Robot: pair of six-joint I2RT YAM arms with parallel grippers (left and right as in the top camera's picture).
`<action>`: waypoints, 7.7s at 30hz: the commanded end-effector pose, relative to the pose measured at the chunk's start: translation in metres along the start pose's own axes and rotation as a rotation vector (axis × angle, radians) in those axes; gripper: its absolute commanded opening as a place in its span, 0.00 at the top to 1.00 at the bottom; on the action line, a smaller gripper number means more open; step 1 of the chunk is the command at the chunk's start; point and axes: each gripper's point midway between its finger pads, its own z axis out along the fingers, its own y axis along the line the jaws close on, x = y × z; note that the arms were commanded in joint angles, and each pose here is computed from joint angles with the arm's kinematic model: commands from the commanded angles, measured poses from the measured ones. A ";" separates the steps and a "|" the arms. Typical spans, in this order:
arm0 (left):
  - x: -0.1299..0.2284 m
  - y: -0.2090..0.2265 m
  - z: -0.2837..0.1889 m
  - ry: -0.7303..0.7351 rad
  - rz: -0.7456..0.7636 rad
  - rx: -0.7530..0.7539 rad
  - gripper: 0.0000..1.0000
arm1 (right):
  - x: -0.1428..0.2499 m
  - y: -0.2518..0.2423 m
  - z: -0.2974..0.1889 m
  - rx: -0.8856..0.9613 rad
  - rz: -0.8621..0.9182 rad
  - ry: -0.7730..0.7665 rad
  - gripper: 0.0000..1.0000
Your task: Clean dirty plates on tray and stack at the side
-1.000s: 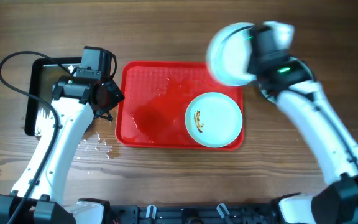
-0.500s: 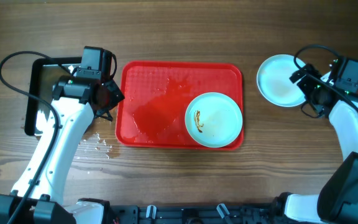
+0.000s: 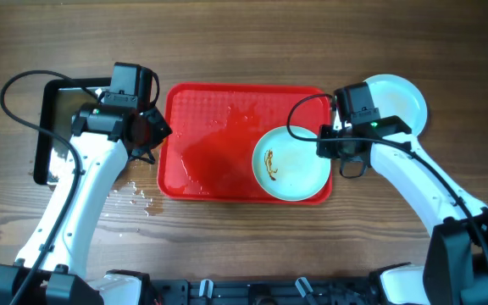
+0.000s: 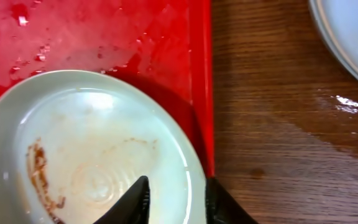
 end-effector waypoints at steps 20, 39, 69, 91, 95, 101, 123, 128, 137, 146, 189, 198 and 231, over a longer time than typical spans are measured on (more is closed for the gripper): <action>0.002 -0.002 0.003 0.014 -0.011 0.009 0.96 | 0.040 0.002 0.033 -0.015 0.010 0.209 0.89; 0.005 -0.004 0.003 0.029 -0.010 0.021 0.96 | 0.056 0.025 0.060 -0.080 0.036 0.286 0.92; 0.140 -0.134 0.111 0.289 0.424 0.265 0.96 | 0.024 0.104 0.075 -0.255 -0.027 0.080 0.96; 0.109 -0.149 0.089 0.053 0.477 0.224 0.71 | 0.026 0.102 0.075 -0.249 -0.037 0.090 0.96; 0.116 -0.152 0.089 0.078 0.458 0.238 0.77 | 0.026 0.102 0.075 -0.248 -0.036 0.091 0.96; 0.125 -0.157 0.103 0.114 0.430 0.245 0.79 | 0.029 0.101 0.075 -0.242 -0.036 0.101 0.95; 0.135 -0.116 0.152 0.095 0.490 -0.009 0.96 | 0.033 0.095 0.076 -0.216 -0.043 0.116 0.96; 0.109 -0.077 0.160 0.013 0.496 -0.207 0.96 | 0.032 0.086 0.078 -0.165 -0.037 0.104 0.96; 0.054 -0.029 0.129 -0.147 0.483 -0.446 0.96 | 0.034 0.074 0.079 -0.102 -0.036 0.105 0.96; 0.020 -0.084 0.023 -0.291 0.213 -0.056 0.96 | 0.036 0.073 0.079 -0.099 -0.028 0.112 0.95; 0.032 -0.037 0.016 -0.077 0.113 0.018 0.96 | -0.089 0.061 -0.066 0.197 -0.258 -0.314 0.96; 0.049 -0.050 0.056 0.039 0.128 0.013 0.96 | -0.098 0.053 -0.176 0.841 -0.399 -0.704 0.96; 0.136 -0.142 0.093 0.285 0.397 0.325 0.96 | 0.018 0.113 0.072 -0.115 -0.079 0.055 0.96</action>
